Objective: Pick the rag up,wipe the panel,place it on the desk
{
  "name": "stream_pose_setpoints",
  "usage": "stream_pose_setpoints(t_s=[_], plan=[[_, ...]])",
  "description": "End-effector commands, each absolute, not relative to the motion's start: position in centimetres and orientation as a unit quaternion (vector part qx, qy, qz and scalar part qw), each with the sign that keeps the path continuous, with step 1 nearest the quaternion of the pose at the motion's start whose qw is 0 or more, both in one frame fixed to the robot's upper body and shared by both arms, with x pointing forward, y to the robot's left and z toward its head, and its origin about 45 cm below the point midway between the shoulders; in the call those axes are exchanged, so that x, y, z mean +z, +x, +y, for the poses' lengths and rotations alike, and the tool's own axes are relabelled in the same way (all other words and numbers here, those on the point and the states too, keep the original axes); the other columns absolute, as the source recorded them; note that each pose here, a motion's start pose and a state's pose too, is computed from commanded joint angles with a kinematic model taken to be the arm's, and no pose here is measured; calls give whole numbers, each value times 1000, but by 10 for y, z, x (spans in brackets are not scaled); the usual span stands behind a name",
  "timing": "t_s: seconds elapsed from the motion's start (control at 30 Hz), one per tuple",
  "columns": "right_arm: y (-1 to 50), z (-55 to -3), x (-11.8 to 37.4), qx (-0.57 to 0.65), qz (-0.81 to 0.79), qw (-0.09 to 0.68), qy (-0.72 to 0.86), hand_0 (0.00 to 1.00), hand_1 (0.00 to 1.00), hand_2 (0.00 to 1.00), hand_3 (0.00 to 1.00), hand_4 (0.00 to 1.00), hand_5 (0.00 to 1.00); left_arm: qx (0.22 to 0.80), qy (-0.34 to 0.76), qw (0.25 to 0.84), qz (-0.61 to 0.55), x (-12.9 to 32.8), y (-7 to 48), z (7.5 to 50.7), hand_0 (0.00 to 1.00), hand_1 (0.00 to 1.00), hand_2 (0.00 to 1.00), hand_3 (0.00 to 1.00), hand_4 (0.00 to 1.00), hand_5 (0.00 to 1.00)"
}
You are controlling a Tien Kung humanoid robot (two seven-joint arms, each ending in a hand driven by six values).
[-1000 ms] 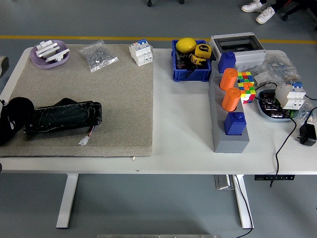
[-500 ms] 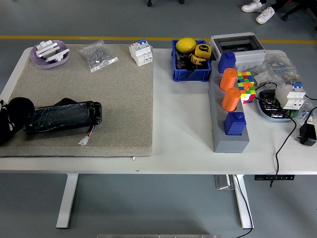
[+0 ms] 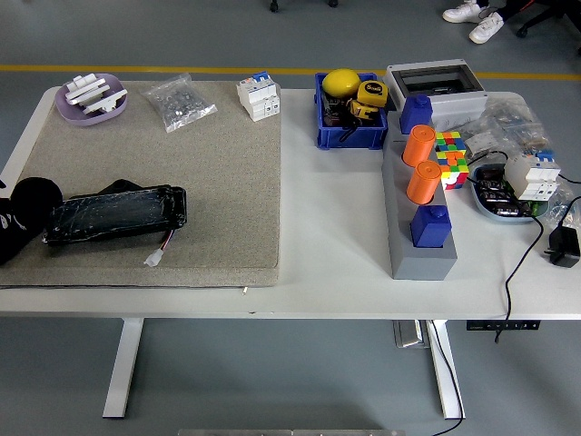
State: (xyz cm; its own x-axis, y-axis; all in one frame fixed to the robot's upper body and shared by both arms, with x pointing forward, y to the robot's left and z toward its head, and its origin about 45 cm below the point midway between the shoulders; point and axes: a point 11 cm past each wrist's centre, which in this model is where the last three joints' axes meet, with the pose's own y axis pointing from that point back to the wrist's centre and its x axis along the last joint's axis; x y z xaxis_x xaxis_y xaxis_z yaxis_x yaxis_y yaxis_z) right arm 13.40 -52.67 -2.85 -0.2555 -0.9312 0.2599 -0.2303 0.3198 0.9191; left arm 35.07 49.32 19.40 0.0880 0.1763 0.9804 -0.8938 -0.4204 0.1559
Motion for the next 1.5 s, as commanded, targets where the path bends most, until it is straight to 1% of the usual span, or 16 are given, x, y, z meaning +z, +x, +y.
stream_pose_setpoints(t_s=[0.17, 0.2, 0.27, 0.37, 0.4, 0.57, 0.6, 0.77, 0.8, 0.97, 1.0, 1.17, 1.2, 1.4, 1.43, 1.5], plan=[[132, -529, -28, -399, -683, 442, 423, 788, 543, 693, 711, 998, 718, 629, 541, 490, -267, 193, 345, 490, 587, 804, 794, 627, 766, 6], [133, -529, -28, -398, -683, 443, 423, 788, 543, 692, 711, 998, 718, 638, 527, 499, -258, 192, 343, 489, 579, 795, 787, 622, 763, 31], [134, -529, -27, -397, -682, 444, 424, 788, 543, 692, 711, 998, 718, 656, 498, 515, -237, 192, 340, 489, 579, 795, 787, 622, 763, 31], [135, -529, -27, -396, -681, 446, 425, 788, 543, 692, 711, 998, 718, 682, 458, 528, -215, 194, 337, 490, 579, 795, 787, 622, 763, 31], [134, -529, -27, -396, -681, 447, 425, 788, 543, 691, 711, 998, 718, 689, 447, 530, -211, 194, 336, 490, 613, 809, 795, 647, 766, 35], [133, -529, -28, -395, -678, 451, 425, 788, 543, 691, 711, 998, 718, 725, 391, 535, -188, 197, 333, 495, 613, 809, 795, 647, 766, 35], [133, -529, -28, -395, -678, 452, 425, 788, 543, 691, 711, 998, 718, 732, 380, 535, -183, 197, 332, 496, 665, 817, 802, 782, 781, 31], [129, -530, -29, -396, -675, 457, 423, 788, 543, 691, 711, 998, 718, 771, 313, 532, -154, 195, 324, 503, 665, 817, 802, 782, 781, 31], [128, -530, -29, -396, -674, 458, 423, 788, 543, 691, 711, 998, 717, 780, 297, 531, -148, 195, 323, 504, 739, 788, 758, 739, 775, 39], [124, -528, -31, -398, -671, 461, 423, 788, 543, 691, 711, 998, 717, 816, 199, 531, -114, 192, 318, 507, 739, 788, 758, 739, 775, 39], [123, -527, -32, -399, -670, 462, 423, 788, 545, 691, 709, 998, 715, 823, 175, 530, -105, 191, 317, 508, 680, 745, 655, 609, 744, 55], [120, -527, -33, -401, -668, 464, 422, 788, 545, 691, 709, 998, 715, 843, 76, 529, -53, 185, 315, 507, 680, 745, 655, 609, 744, 55], [120, -527, -33, -401, -668, 464, 422, 788, 545, 691, 709, 998, 715, 846, 60, 528, -41, 184, 315, 507, 616, 651, 594, 564, 728, 59], [118, -525, -35, -404, -667, 464, 421, 788, 543, 691, 709, 998, 715, 855, -66, 513, 39, 172, 315, 500, 616, 651, 594, 564, 728, 59], [117, -525, -35, -404, -666, 464, 421, 788, 543, 691, 708, 998, 714, 855, -74, 512, 43, 171, 315, 499, 554, 597, 582, 568, 725, 57], [116, -524, -36, -406, -666, 463, 420, 788, 543, 691, 708, 998, 714, 852, -89, 513, 46, 170, 315, 493, 554, 597, 582, 568, 725, 57]])
